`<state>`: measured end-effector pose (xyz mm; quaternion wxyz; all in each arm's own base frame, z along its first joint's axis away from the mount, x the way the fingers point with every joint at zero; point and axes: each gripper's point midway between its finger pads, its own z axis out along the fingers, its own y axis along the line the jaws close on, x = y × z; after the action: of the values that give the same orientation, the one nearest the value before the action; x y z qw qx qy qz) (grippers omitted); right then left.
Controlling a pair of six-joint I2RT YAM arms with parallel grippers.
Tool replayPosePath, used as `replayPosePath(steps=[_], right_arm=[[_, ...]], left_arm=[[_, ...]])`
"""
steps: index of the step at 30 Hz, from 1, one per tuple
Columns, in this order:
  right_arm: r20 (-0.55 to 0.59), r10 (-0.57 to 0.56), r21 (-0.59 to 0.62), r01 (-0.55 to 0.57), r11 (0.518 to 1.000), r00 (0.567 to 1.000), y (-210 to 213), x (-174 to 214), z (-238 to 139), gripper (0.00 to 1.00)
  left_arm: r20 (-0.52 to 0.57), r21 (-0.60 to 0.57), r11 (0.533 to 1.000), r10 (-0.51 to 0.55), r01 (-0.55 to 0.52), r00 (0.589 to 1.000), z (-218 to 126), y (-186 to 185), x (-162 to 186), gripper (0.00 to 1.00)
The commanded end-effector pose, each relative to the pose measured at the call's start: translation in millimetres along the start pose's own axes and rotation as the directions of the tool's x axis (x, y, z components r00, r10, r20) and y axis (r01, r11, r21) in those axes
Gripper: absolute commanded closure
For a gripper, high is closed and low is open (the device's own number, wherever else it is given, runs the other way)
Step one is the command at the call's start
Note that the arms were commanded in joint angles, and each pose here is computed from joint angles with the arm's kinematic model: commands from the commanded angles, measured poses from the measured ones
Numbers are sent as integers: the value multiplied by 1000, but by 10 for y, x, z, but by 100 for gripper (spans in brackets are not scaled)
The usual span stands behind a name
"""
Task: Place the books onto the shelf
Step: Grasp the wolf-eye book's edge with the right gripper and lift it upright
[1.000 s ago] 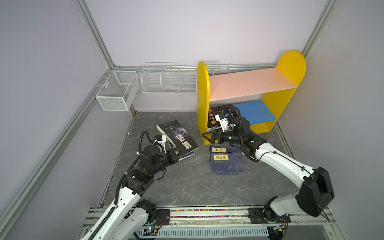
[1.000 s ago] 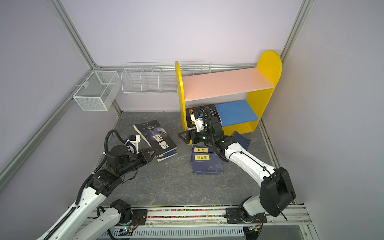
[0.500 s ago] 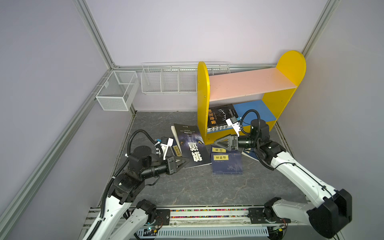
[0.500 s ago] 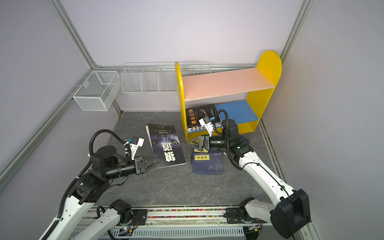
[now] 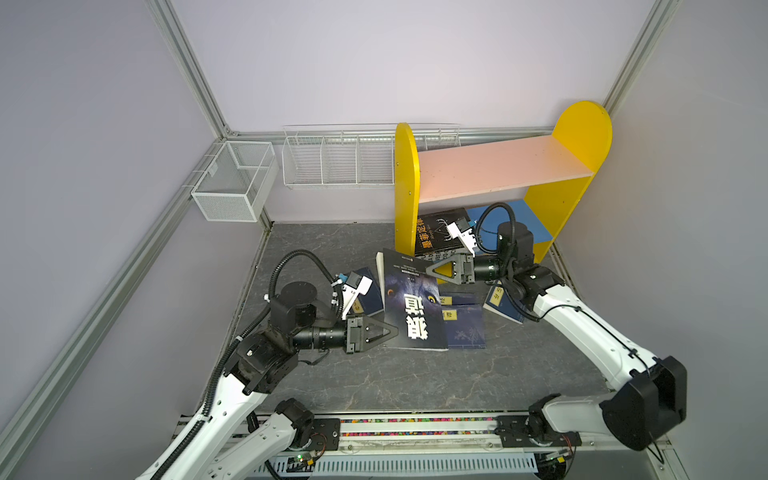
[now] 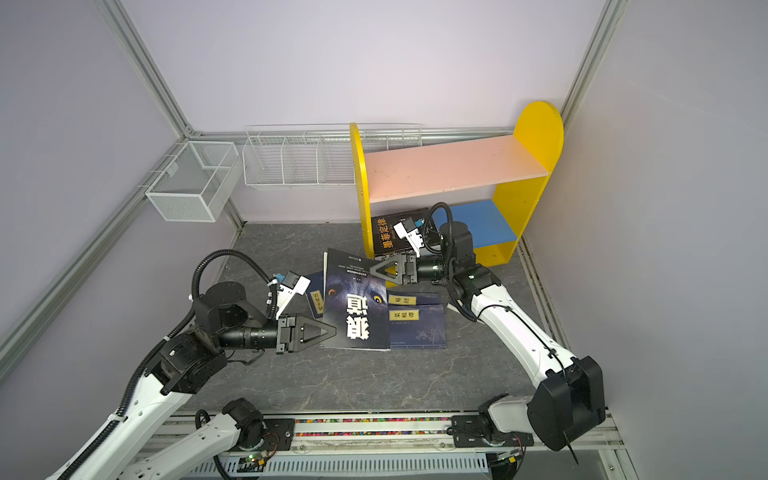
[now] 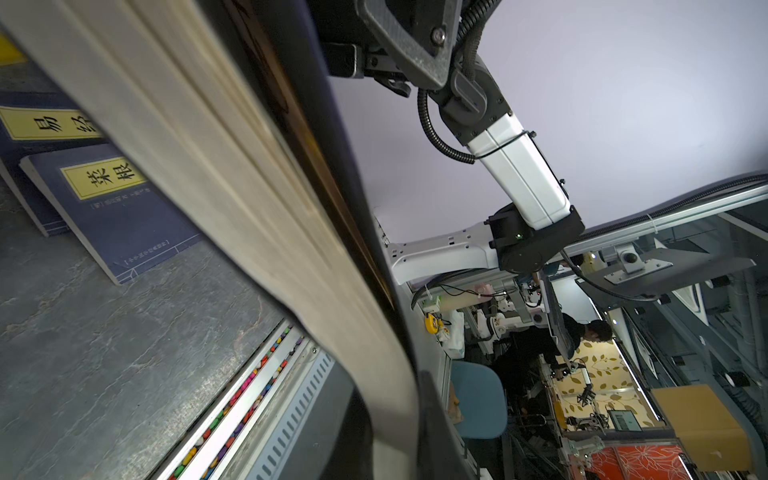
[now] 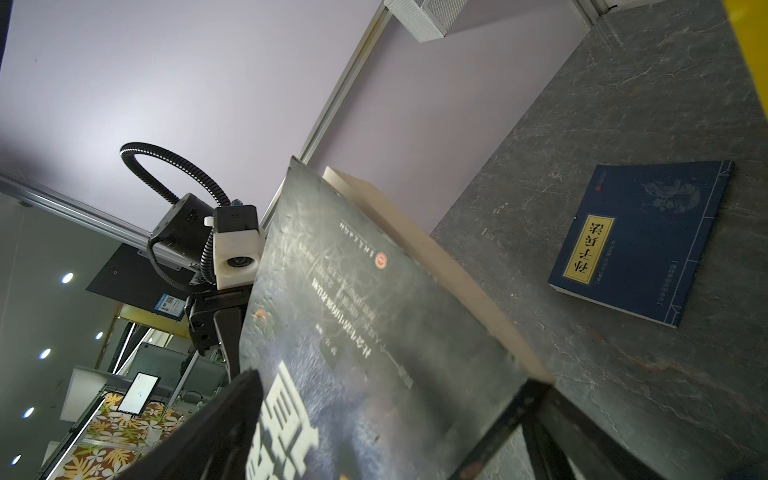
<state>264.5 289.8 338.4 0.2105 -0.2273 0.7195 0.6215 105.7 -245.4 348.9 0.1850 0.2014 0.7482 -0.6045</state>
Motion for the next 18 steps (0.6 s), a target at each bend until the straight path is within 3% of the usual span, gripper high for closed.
replayPosePath(steps=[1,4,12,18], right_arm=[[-22,-11,-73,9,997,1000,163,-37,-45,0],[-18,-24,-99,22,995,1000,228,-67,-58,6],[-33,-3,-136,-2,991,999,211,-104,-46,52],[14,32,-102,-30,994,999,113,-172,-128,82]], left_arm=[[43,129,980,148,-153,988,-123,-497,-121,100],[25,115,985,124,-126,992,-52,-413,-154,100],[-42,102,991,92,-87,995,36,-286,-92,100],[-19,8,994,107,-107,994,68,-151,-205,100]])
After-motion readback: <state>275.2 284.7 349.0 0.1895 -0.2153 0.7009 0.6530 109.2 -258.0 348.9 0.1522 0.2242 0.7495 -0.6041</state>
